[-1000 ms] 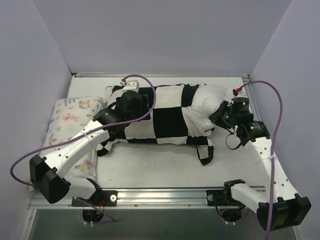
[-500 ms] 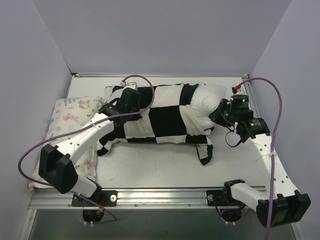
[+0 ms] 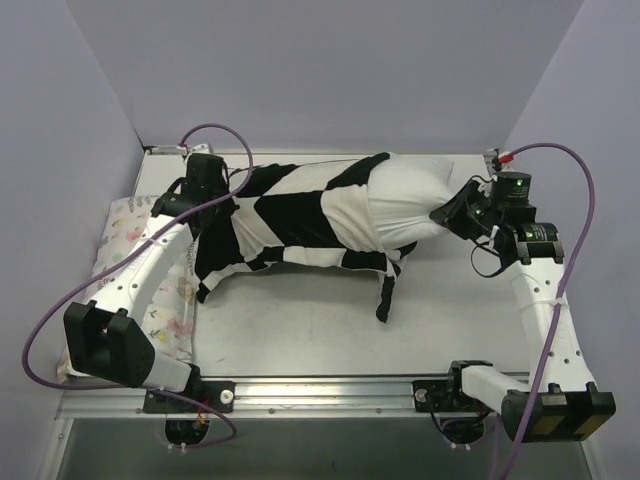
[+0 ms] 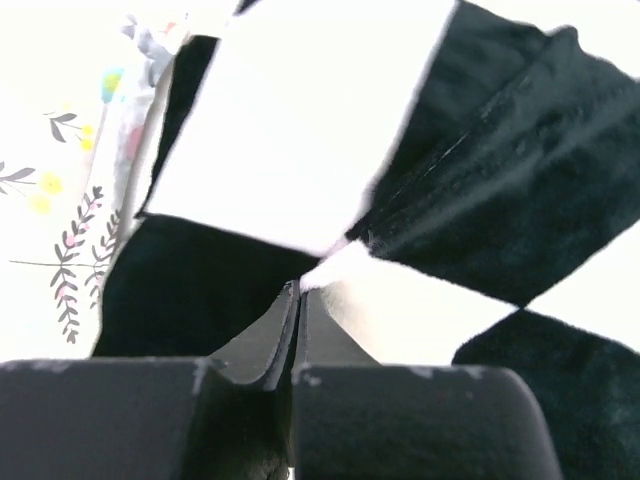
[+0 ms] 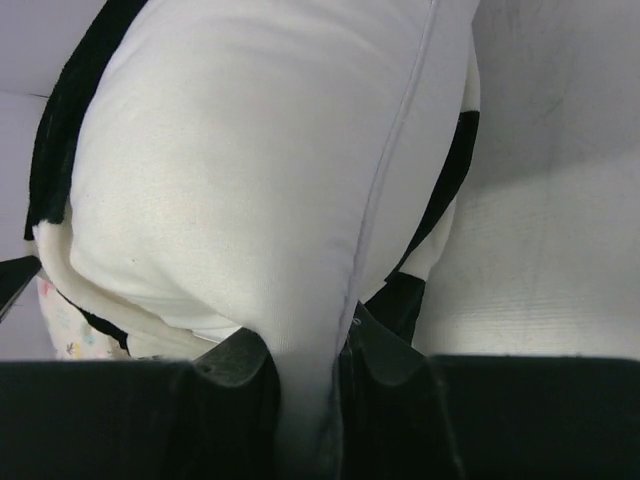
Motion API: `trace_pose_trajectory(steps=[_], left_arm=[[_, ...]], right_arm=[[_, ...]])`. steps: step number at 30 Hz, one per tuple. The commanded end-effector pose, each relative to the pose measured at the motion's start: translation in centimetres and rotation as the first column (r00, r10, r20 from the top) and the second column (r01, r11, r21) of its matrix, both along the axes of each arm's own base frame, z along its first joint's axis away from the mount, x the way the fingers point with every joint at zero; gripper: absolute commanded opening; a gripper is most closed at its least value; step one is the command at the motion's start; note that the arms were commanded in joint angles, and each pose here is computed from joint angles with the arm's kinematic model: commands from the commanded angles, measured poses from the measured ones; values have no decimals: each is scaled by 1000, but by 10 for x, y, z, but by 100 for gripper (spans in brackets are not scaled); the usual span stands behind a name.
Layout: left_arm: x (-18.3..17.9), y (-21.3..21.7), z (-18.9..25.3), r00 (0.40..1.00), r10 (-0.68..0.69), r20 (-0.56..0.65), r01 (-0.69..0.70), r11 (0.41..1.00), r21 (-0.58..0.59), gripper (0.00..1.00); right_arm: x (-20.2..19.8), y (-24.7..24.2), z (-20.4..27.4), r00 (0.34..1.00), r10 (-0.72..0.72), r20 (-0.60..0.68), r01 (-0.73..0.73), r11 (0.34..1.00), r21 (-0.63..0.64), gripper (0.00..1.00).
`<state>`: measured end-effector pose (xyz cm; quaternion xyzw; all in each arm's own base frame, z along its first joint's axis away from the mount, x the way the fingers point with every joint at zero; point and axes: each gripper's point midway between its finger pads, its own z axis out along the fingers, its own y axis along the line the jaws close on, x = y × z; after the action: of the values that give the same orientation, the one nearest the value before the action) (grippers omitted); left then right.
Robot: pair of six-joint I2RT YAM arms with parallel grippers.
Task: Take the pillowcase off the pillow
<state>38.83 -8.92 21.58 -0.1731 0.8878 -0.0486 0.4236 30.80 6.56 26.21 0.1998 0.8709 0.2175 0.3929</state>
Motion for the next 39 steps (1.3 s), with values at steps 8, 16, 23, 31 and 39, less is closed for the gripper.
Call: trace_pose_trajectory(steps=[8,16,23,31,39], left_arm=[[10,91,-19,970,236,-49,-232,970,77,0],[3,-2,19,996,-72,61,72,997,5,0],[-55,-38,-30,992,-128,8,128,992,8,0],[-105,-26,-77,995,-95,-4,94,993,-72,0],[-121,-27,-71,989,-148,-3,147,985,-89,0]], right_arm=[[1,-66,94,938,-249,241,262,965,-24,0],[-9,9,52,984,41,175,-23,994,-104,0],[-30,-8,-38,1000,-1,11,3,972,-235,78],[-39,-30,11,987,-90,135,123,955,-269,92],[20,5,-20,1000,-9,11,12,978,-208,95]])
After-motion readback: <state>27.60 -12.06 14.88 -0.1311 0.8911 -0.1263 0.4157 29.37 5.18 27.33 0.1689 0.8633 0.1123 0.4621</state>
